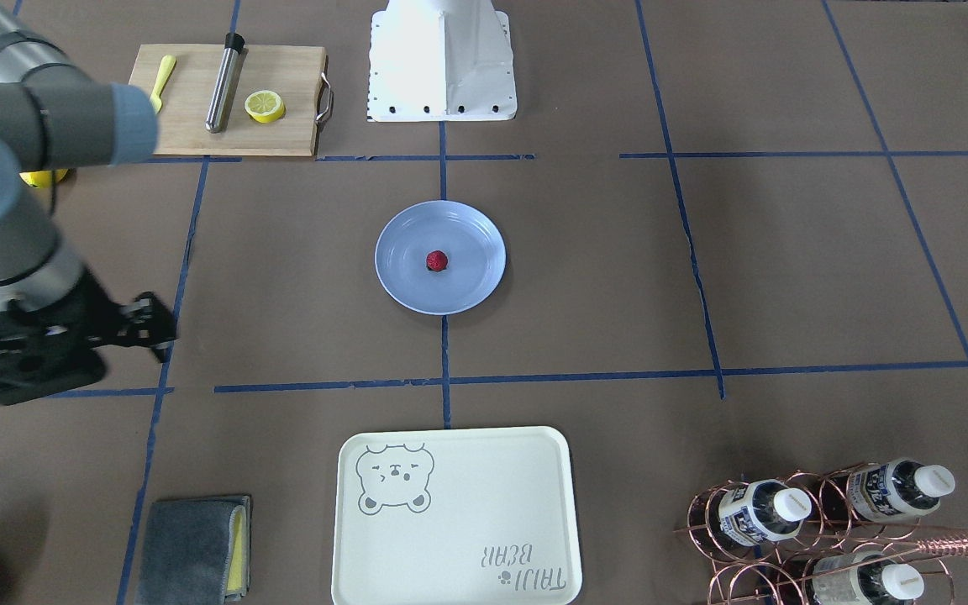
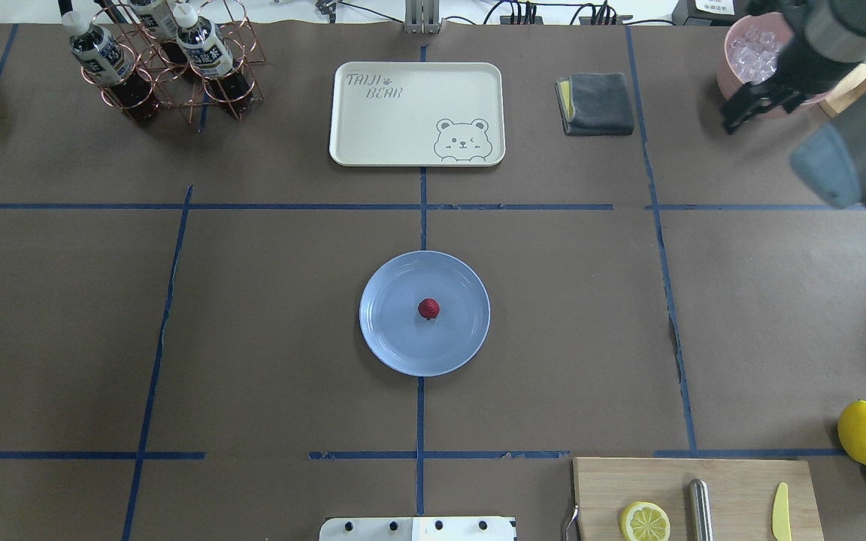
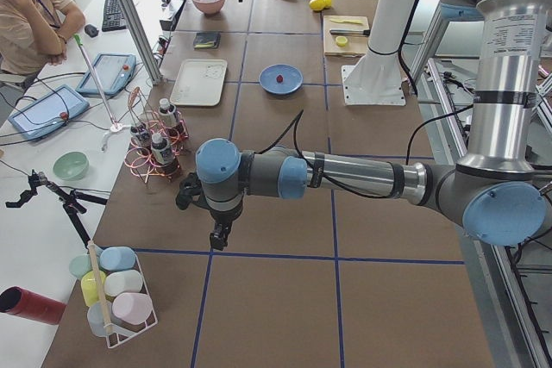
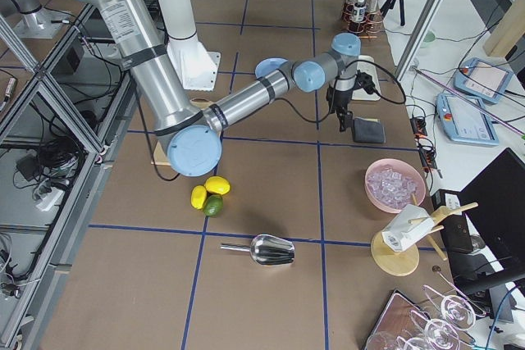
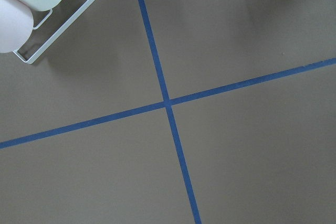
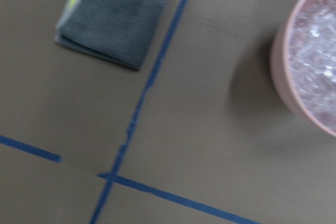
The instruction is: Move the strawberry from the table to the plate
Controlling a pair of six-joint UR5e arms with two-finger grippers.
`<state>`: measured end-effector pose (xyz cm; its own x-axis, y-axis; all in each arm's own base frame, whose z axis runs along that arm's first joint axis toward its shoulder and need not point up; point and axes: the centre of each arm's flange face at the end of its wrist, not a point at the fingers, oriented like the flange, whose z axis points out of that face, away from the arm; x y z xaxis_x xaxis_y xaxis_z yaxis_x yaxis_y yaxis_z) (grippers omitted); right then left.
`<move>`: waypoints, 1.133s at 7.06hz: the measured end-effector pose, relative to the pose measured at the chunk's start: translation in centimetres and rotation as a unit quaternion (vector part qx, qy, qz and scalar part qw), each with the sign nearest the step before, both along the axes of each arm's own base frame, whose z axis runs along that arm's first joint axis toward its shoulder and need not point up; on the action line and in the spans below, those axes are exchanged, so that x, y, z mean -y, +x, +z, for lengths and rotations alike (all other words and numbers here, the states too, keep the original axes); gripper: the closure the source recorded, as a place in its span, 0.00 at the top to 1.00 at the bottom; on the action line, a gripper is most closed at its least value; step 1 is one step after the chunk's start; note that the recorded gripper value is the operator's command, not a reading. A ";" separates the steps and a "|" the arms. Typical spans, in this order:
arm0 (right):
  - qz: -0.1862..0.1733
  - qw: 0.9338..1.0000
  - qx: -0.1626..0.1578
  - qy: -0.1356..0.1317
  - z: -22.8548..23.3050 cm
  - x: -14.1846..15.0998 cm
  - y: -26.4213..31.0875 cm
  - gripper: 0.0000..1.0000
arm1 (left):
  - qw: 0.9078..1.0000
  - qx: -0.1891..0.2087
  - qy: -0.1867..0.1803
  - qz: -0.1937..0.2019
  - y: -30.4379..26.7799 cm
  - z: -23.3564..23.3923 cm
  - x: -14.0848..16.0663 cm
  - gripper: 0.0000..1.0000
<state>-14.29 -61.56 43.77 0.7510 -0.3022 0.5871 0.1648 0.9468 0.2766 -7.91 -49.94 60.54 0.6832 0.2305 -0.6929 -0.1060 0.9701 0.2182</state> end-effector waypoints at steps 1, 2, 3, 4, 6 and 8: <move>0.022 0.999 -0.008 -0.025 6.1 -1.9 7.3 1.00 | 1.000 -0.001 -0.004 -0.001 0.0 0.2 -0.1 1.00; 0.047 0.998 -0.011 -0.048 11.2 -4.8 12.6 1.00 | 1.000 -0.001 -0.007 -0.001 0.0 0.5 -0.4 1.00; 0.062 0.996 -0.006 -0.059 14.4 -7.4 15.2 1.00 | 1.000 -0.001 -0.010 0.000 0.0 1.0 -0.9 1.00; 0.068 0.996 0.009 -0.065 15.8 -9.0 16.3 1.00 | 1.000 -0.001 -0.013 0.001 0.1 1.4 -1.4 1.00; 0.070 0.994 0.032 -0.073 17.0 -10.9 17.0 1.00 | 1.000 -0.004 -0.016 0.002 0.1 1.8 -1.9 1.00; 0.070 0.994 0.032 -0.083 18.2 -12.7 17.3 1.00 | 1.000 -0.005 -0.016 0.003 0.1 1.8 -1.9 1.00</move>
<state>2.98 -48.84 61.98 0.7386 -0.0919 0.6679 0.0146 0.9926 0.1204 -7.78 -48.00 62.37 0.6753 0.2119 -0.7065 -0.1091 0.9760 0.1885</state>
